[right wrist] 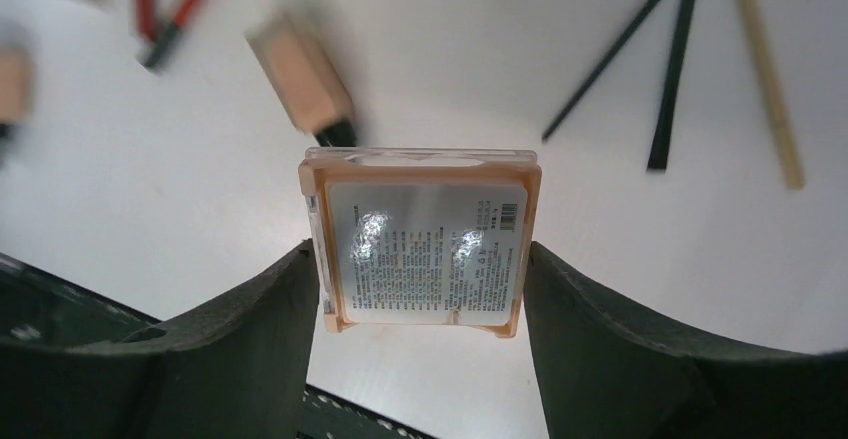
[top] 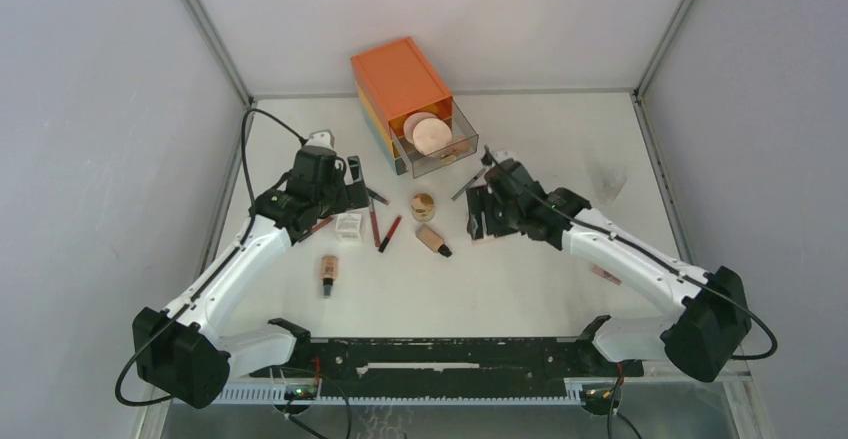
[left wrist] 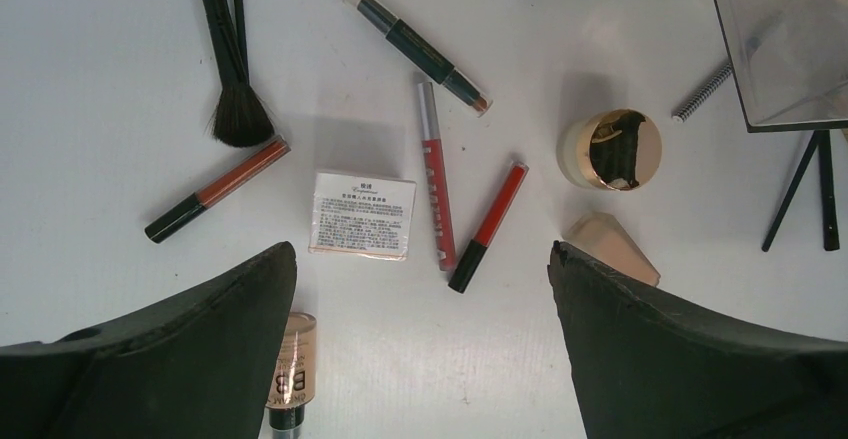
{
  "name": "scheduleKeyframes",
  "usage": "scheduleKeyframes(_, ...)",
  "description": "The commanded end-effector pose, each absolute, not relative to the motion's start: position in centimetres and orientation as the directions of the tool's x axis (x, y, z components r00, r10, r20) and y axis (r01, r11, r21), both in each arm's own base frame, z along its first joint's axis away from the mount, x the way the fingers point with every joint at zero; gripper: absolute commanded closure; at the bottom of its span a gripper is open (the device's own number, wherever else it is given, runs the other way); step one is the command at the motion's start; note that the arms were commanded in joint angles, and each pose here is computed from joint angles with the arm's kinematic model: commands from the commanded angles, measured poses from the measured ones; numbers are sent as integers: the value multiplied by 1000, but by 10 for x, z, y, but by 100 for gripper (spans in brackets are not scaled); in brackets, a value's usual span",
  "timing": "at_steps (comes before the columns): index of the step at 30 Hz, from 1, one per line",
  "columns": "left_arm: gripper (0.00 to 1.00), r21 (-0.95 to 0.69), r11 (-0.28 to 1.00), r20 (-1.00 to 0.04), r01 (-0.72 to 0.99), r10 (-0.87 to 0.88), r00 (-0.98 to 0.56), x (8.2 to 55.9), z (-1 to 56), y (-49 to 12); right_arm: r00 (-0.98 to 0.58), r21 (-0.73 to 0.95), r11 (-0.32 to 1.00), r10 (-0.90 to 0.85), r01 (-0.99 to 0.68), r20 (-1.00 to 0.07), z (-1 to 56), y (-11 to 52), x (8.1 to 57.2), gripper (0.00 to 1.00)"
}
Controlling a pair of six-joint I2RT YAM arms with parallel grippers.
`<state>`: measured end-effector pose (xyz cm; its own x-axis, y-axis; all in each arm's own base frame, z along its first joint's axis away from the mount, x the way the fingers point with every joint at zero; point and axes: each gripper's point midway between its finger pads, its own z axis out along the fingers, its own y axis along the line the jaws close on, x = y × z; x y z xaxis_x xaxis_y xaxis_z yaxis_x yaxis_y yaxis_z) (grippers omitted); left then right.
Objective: Organize the makeup
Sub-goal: Pick up the makeup from the center of the board, then place the makeup in the drawer.
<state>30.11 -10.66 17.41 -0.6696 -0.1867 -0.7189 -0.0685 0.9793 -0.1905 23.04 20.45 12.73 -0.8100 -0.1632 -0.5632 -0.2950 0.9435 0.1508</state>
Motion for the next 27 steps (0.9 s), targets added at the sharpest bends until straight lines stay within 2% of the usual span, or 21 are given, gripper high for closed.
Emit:
scheduleKeyframes(1, 0, -192, 980, -766, -52, -183, -616, 308, 194, -106, -680, 190, 932, -77, -309, -729, 213, 213, 272, 40)
scheduleKeyframes(5, 0, -199, 979, -770, -51, -189, -609, 307, 197, -105, -570, 223, 912, -15, -346, -822, 276, 231, 306, 41)
scheduleKeyframes(11, 0, -193, 979, -780, -62, -192, -596, 300, 204, -99, -467, 227, 887, 15, -402, -884, 327, 266, 355, 41)
scheduleKeyframes(19, 0, -181, 979, -791, -97, -203, -578, 286, 206, -86, -503, 210, 876, -43, -435, -863, 298, 318, 412, 41)
scheduleKeyframes(27, 0, -171, 979, -799, -109, -203, -567, 278, 208, -78, -547, 223, 871, -62, -438, -835, 269, 339, 427, 40)
